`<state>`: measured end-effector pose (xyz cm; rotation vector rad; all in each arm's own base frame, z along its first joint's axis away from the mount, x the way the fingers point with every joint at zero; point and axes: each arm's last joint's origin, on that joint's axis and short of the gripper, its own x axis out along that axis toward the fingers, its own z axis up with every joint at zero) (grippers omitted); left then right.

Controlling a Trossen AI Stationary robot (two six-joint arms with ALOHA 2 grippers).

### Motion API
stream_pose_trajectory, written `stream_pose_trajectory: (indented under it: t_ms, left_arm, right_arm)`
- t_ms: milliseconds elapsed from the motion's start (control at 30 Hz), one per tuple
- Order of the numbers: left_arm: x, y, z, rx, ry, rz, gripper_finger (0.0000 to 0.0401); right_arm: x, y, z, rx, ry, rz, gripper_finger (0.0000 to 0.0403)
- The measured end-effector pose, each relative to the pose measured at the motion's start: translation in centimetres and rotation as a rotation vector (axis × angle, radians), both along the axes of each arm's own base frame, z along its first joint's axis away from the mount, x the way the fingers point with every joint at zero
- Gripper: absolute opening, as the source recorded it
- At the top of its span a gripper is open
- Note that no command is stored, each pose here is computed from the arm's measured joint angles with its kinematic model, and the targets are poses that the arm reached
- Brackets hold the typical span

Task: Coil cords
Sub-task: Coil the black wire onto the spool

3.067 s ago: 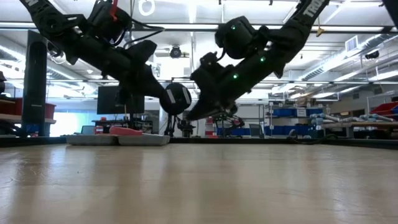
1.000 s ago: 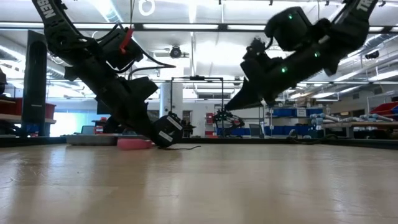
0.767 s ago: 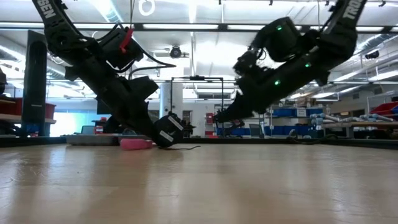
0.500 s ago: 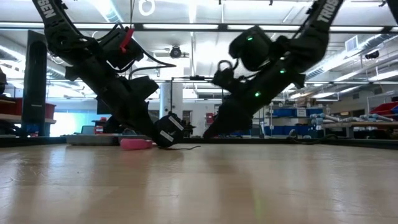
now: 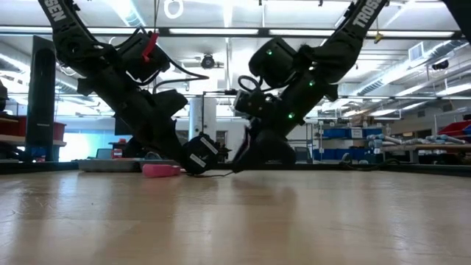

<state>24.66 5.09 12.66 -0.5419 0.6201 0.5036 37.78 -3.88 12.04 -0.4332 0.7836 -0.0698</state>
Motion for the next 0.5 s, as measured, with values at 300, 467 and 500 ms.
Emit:
stream_pose_trajectory:
  t_ms: [300, 467, 500]
  left_arm:
    - [0.02, 0.00, 0.03, 0.001, -0.004, 0.000, 0.0000]
    - [0.07, 0.01, 0.08, 0.002, -0.010, 0.000, 0.0000]
    - [0.07, 0.02, 0.09, 0.002, -0.012, 0.000, 0.0000]
  right_arm:
    - [-0.25, -1.20, -0.10, 0.086, 0.037, 0.059, 0.0093]
    - [-0.14, -1.20, 0.01, 0.079, 0.024, 0.098, 0.0091]
    - [-0.11, -1.21, 0.04, 0.090, 0.019, 0.112, 0.0091]
